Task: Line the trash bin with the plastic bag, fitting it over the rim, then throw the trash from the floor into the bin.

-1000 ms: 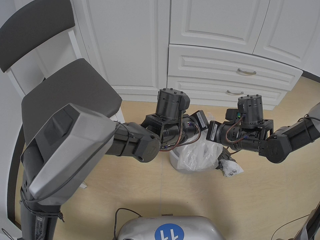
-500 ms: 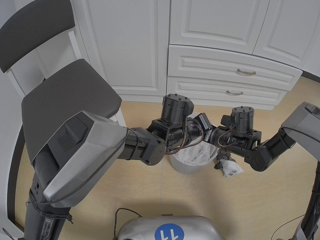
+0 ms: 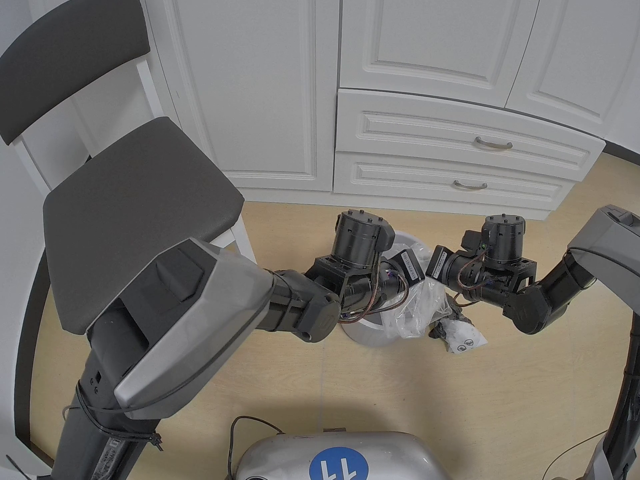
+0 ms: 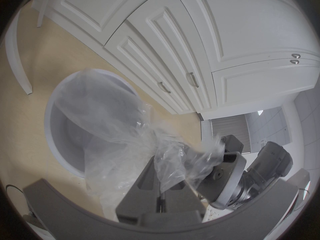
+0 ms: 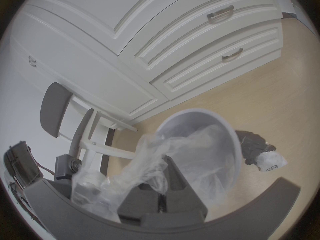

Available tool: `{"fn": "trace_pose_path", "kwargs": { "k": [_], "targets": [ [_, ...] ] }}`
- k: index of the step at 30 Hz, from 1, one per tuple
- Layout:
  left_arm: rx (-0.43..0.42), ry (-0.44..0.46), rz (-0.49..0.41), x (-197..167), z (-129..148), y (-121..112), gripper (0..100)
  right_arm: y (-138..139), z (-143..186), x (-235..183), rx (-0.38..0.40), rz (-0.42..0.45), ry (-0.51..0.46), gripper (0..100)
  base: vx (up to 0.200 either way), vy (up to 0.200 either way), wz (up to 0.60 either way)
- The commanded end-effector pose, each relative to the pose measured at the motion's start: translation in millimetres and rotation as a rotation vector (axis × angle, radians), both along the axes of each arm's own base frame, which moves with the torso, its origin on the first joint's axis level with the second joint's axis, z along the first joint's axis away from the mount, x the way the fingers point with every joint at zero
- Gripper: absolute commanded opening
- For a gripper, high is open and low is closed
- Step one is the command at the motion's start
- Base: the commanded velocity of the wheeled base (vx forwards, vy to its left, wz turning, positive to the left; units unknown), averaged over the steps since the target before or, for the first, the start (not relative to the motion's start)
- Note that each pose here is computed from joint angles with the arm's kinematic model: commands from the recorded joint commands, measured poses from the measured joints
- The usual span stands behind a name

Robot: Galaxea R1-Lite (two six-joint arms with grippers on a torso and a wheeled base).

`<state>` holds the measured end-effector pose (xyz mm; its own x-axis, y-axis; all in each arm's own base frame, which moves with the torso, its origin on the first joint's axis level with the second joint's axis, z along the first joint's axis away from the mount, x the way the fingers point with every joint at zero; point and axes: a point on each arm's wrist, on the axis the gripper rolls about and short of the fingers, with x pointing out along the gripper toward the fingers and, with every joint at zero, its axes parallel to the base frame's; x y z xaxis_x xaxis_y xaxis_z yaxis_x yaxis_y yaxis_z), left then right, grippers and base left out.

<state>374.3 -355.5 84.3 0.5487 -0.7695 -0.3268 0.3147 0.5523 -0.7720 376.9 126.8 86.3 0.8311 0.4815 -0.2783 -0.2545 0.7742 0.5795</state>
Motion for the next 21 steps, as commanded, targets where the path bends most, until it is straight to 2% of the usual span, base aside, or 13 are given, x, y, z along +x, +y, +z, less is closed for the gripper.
{"fn": "trace_pose_path", "kwargs": {
  "k": [1, 16, 21],
  "targets": [
    [0.014, 0.011, 0.007, 4, -15, -2, 0, -2, -2, 0, -0.007, -0.004, 0.017, 0, 0.000, 0.000, 0.00],
    [0.049, 0.054, 0.082, 43, -20, 18, 0, -15, -1, 7, -0.008, -0.041, 0.008, 0, 0.000, 0.000, 0.00],
    [0.070, 0.070, 0.107, 54, -22, 27, 0, -13, -19, 17, -0.007, -0.045, 0.036, 0, 0.000, 0.000, 0.00]
  ]
}}
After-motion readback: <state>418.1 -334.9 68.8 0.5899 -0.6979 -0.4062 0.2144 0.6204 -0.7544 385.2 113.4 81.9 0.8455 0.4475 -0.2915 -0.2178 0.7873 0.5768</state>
